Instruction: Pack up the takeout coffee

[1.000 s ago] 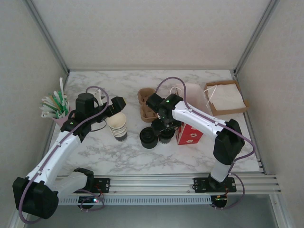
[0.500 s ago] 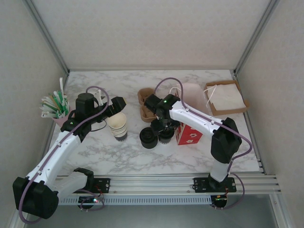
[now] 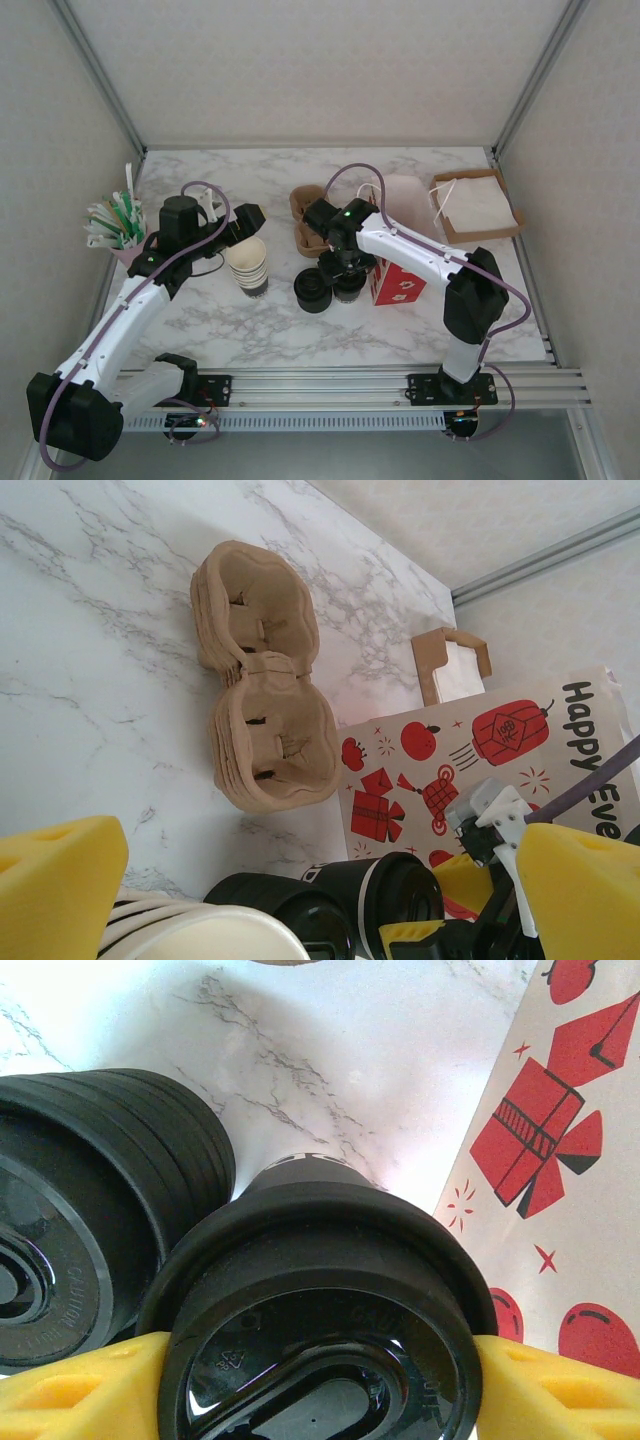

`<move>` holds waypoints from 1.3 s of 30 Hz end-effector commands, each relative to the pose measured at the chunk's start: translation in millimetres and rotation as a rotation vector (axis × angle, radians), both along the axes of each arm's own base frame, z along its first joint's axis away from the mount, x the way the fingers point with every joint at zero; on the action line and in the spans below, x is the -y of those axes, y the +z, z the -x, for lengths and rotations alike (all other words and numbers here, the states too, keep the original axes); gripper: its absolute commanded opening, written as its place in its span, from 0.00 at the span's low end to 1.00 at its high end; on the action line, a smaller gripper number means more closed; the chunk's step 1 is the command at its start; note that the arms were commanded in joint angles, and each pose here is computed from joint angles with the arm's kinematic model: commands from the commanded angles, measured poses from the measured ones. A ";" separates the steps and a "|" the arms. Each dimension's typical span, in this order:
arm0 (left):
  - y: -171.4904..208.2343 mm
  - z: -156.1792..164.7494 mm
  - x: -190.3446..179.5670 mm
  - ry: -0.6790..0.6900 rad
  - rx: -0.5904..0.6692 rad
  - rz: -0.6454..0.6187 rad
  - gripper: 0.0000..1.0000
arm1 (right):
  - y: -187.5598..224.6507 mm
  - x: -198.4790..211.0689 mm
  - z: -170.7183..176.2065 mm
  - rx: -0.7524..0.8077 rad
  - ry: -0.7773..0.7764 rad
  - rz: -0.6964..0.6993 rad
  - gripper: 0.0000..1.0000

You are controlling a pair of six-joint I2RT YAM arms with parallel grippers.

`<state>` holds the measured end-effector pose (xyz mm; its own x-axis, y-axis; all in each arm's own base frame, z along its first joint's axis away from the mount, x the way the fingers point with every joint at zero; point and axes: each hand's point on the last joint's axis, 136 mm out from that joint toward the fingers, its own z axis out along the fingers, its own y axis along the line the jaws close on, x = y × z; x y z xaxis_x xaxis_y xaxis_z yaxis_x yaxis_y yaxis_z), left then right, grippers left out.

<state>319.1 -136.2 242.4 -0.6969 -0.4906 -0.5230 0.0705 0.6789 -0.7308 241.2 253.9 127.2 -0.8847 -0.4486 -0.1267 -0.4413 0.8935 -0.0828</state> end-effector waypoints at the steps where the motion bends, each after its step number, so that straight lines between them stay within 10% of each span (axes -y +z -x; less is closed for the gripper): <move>1: 13.0 0.9 1.4 -0.017 0.026 0.020 1.00 | 4.1 4.5 4.6 0.008 -0.016 -0.004 0.69; 22: 20.7 0.4 2.9 -0.023 0.045 0.032 1.00 | 42.3 -1.7 16.3 0.051 0.029 -0.067 0.67; 39: 22.7 4.1 3.0 -0.028 0.053 0.032 1.00 | -15.9 -0.9 15.7 -0.009 -0.002 -0.006 0.67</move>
<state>316.7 -138.6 245.7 -0.7015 -0.4849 -0.5222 0.0858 0.6700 -0.7374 228.4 255.0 127.0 -0.8744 -0.4614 -0.1500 -0.4555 0.8872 -0.0737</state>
